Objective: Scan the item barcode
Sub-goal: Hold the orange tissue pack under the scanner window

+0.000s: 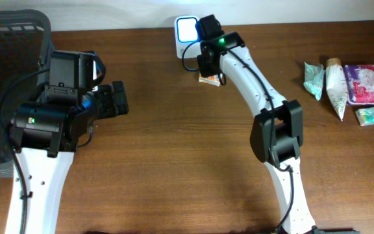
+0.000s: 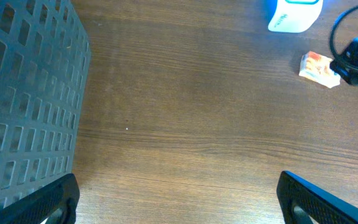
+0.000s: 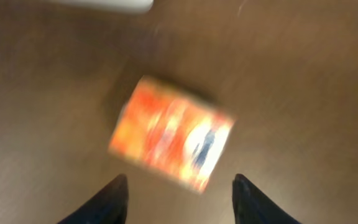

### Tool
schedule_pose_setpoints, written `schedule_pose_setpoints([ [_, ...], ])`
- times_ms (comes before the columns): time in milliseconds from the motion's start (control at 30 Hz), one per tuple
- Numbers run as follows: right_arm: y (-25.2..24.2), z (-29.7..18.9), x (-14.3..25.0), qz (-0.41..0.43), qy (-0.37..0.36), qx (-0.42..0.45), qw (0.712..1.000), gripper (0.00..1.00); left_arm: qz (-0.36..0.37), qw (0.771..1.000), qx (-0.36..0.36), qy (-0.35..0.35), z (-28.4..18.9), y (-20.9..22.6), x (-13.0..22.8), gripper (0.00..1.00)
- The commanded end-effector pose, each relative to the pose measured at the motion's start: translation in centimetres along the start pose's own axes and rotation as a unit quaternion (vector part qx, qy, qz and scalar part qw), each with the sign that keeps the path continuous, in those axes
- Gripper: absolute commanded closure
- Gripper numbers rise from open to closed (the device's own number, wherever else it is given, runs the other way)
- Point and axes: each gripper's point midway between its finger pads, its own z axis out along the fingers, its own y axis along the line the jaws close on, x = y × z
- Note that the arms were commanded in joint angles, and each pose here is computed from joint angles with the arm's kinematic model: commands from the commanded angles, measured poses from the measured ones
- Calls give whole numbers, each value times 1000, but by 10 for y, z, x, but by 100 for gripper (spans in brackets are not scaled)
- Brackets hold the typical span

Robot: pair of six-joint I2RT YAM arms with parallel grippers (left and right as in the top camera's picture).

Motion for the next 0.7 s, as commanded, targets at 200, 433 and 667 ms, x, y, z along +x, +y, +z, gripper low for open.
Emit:
schedule_pose_setpoints([
  [200,19,-24,6,432,49,-65,898,60,-5,1000,-2,-6,-2,2,-3,1],
  [433,13,14,6,579,41,-36,813,57,-5,1000,-2,-6,-2,2,-3,1],
  [667,4,48,23,624,45,14,780,57,-5,1000,-2,-6,-2,2,-3,1],
])
